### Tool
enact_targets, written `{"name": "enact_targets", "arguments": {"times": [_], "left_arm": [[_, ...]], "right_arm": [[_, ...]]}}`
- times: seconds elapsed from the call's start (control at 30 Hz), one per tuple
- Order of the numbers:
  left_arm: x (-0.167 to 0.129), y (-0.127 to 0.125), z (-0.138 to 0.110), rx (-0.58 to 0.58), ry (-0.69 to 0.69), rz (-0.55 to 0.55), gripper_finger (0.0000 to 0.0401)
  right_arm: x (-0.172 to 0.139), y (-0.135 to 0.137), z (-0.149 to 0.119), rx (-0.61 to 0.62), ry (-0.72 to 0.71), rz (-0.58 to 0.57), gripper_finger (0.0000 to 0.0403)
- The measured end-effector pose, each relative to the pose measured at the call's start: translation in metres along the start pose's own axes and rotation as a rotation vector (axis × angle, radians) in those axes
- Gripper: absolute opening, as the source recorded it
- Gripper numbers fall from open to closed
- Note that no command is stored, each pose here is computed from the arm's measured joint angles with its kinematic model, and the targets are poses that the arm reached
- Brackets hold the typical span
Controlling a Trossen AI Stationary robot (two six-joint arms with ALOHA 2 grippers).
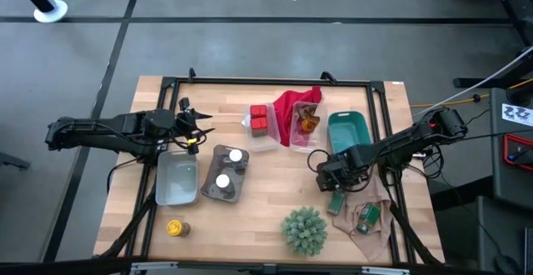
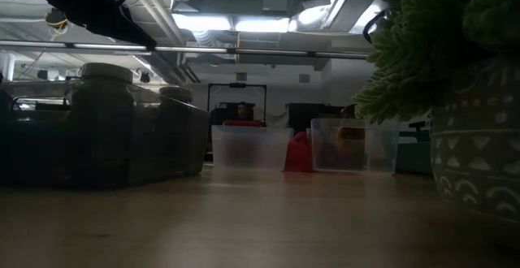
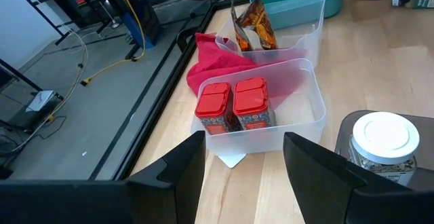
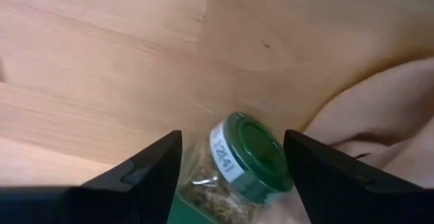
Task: Sort spices by type
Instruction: Put the left green seasoning bottle into the green bin
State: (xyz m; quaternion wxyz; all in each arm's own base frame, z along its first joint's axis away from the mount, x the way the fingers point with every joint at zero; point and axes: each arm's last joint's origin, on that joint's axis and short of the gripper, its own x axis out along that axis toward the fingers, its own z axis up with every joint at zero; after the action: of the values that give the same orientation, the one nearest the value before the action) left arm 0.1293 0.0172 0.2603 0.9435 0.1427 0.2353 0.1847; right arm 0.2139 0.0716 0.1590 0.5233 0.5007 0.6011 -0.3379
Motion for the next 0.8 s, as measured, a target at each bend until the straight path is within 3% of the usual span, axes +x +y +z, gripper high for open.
{"name": "enact_targets", "arguments": {"times": [0.33, 0.5, 0.67, 0.8], "left_arm": [[0.000, 0.000, 0.000, 0.000, 0.000, 0.000, 0.0182], [0.000, 0.000, 0.000, -0.001, -0.001, 0.000, 0.0182], [0.000, 0.000, 0.000, 0.000, 0.000, -0.001, 0.0182], [0.000, 0.000, 0.000, -0.003, 0.004, -0.001, 0.0182]], "right_arm": [[-0.002, 0.017, 0.002, -0.057, -0.079, 0.167, 0.0257], [-0.010, 0.020, 0.001, -0.057, -0.127, 0.150, 0.0257], [-0.026, 0.020, -0.002, -0.029, -0.142, 0.059, 0.0257], [-0.033, 0.022, -0.005, 0.022, -0.106, 0.042, 0.0257]]}}
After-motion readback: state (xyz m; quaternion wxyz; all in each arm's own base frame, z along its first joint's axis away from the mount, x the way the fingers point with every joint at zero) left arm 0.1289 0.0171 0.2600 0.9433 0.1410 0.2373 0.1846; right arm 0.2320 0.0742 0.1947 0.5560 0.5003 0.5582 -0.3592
